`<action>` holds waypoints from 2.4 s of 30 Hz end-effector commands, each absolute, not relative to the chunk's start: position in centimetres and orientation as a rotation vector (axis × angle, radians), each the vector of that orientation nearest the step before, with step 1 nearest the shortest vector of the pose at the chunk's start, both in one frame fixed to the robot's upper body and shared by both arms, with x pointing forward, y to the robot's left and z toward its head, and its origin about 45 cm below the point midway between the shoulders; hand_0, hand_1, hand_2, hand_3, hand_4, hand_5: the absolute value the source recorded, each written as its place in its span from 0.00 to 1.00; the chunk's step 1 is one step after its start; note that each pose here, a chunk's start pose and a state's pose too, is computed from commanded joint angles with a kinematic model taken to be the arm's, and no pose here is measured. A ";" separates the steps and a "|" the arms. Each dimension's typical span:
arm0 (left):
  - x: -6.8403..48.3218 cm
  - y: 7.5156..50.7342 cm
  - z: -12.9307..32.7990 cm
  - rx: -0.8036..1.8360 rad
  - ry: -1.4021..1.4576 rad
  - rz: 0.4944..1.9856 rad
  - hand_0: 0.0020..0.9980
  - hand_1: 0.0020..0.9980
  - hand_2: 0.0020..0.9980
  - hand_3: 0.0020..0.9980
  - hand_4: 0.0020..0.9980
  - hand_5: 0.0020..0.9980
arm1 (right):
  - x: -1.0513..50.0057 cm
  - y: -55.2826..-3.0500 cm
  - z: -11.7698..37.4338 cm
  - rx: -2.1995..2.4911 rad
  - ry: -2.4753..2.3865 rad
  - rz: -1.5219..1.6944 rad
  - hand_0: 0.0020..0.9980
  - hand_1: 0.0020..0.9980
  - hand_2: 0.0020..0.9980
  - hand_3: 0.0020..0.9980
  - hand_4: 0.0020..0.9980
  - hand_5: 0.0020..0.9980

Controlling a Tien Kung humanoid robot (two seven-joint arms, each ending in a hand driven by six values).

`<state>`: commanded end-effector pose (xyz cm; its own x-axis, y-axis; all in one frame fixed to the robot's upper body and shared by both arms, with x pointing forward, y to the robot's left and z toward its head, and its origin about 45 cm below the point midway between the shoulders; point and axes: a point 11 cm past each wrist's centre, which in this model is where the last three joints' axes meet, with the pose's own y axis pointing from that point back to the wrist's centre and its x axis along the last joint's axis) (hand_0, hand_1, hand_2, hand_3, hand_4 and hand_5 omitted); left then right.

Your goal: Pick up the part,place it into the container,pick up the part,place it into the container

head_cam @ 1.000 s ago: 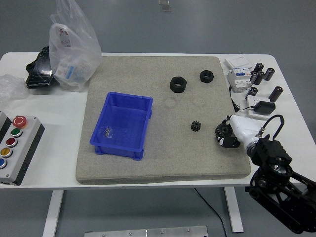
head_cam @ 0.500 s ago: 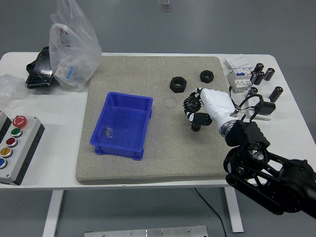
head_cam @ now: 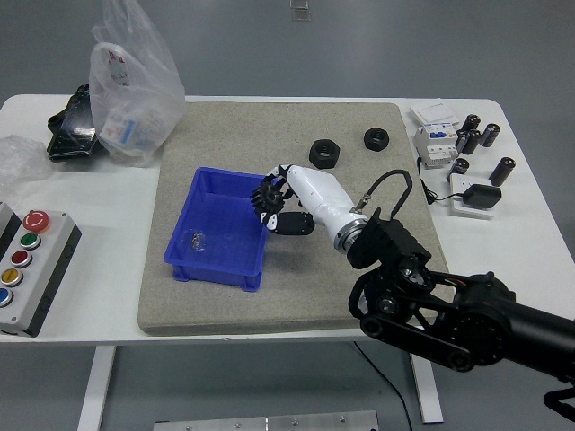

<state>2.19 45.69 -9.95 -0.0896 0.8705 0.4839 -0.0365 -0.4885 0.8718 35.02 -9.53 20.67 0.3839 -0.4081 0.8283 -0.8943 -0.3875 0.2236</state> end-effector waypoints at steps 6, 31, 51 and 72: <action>2.2 45.7 -10.0 1.489 0.938 1.661 0.63 0.56 0.55 0.61 0.69 0.28 | 34.7 -9.1 20.4 1.989 -1.077 0.895 0.63 0.79 0.80 0.91 0.43 0.16; 2.1 45.7 -10.0 1.487 0.936 1.663 0.63 0.56 0.55 0.61 0.69 0.28 | 36.5 -19.2 18.8 1.595 -1.084 0.868 0.53 0.76 0.80 0.91 0.64 0.21; 2.2 45.7 -10.0 1.490 0.934 1.657 0.63 0.56 0.55 0.61 0.69 0.27 | 35.5 -20.6 14.6 1.577 -1.036 0.720 0.39 0.63 0.58 0.64 0.40 0.19; 2.3 45.6 -10.0 1.487 0.932 1.656 0.63 0.56 0.55 0.61 0.68 0.27 | 36.7 -17.9 18.0 1.594 -1.130 0.901 0.36 0.54 0.42 0.55 0.57 0.07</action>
<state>2.25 45.64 -9.97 -0.0832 0.8725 0.4814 -0.0411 -0.4857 0.8732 36.66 -17.86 18.00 0.3014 -0.2522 0.9195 -0.9526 -0.1216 0.2789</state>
